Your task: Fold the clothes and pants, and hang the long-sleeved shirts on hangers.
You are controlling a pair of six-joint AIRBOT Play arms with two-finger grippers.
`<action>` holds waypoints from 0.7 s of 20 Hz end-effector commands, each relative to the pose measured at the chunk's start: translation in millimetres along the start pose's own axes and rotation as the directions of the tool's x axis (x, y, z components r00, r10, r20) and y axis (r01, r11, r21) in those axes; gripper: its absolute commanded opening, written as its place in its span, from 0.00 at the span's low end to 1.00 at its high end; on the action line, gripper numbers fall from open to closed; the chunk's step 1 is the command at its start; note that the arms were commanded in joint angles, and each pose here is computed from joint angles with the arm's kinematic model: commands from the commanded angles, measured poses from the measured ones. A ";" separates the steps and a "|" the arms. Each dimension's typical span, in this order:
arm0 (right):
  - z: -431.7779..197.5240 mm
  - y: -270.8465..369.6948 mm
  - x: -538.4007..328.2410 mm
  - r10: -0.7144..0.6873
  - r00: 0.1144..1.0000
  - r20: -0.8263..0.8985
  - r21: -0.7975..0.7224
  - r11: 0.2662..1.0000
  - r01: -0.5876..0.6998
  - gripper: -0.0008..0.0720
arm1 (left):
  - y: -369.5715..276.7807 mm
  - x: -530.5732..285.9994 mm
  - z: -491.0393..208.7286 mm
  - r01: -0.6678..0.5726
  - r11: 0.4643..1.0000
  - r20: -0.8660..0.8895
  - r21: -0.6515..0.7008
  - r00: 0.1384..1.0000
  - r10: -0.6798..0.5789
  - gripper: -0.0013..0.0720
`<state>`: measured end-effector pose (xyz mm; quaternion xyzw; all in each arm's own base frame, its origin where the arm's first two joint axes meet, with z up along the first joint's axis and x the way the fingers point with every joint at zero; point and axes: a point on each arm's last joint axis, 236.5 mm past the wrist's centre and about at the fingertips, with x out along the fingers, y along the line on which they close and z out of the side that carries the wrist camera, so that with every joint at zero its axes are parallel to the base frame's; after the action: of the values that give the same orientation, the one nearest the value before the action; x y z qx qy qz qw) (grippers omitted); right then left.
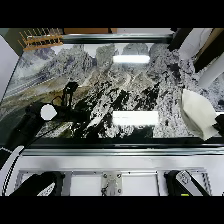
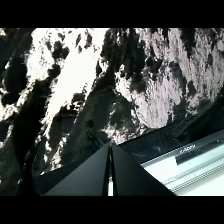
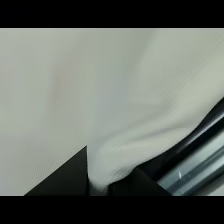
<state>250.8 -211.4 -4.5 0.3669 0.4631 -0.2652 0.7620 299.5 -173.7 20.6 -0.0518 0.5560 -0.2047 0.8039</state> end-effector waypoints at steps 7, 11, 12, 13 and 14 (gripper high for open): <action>-31.6 -35.4 -11.0 -0.139 0.989 -0.047 -0.024 0.990 0.138 0.87 | -0.2 0.0 -0.3 0.000 1.000 -0.001 -0.004 1.000 0.000 0.04; 37.1 -12.0 -80.4 -0.138 0.960 0.244 -0.171 0.968 0.183 0.84 | -0.2 0.0 0.4 0.000 1.000 0.002 -0.004 1.000 0.000 0.04; 48.2 18.1 -99.4 -0.050 0.940 0.336 -0.217 0.968 0.129 0.84 | -0.2 0.0 1.6 0.000 1.000 0.007 -0.004 1.000 0.000 0.04; 45.2 47.3 -109.0 0.039 0.932 0.361 -0.260 0.964 0.060 0.84 | -0.1 0.2 3.7 0.000 1.000 0.016 -0.004 1.000 0.000 0.04; 35.8 78.7 -114.4 0.134 0.925 0.355 -0.312 0.950 -0.017 0.85 | -0.2 0.2 6.4 0.001 1.000 0.027 -0.004 1.000 0.000 0.04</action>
<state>247.7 -217.9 85.9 0.2326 0.3967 -0.2843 0.8412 301.3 -174.0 21.3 -0.0555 0.5532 -0.2026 0.8062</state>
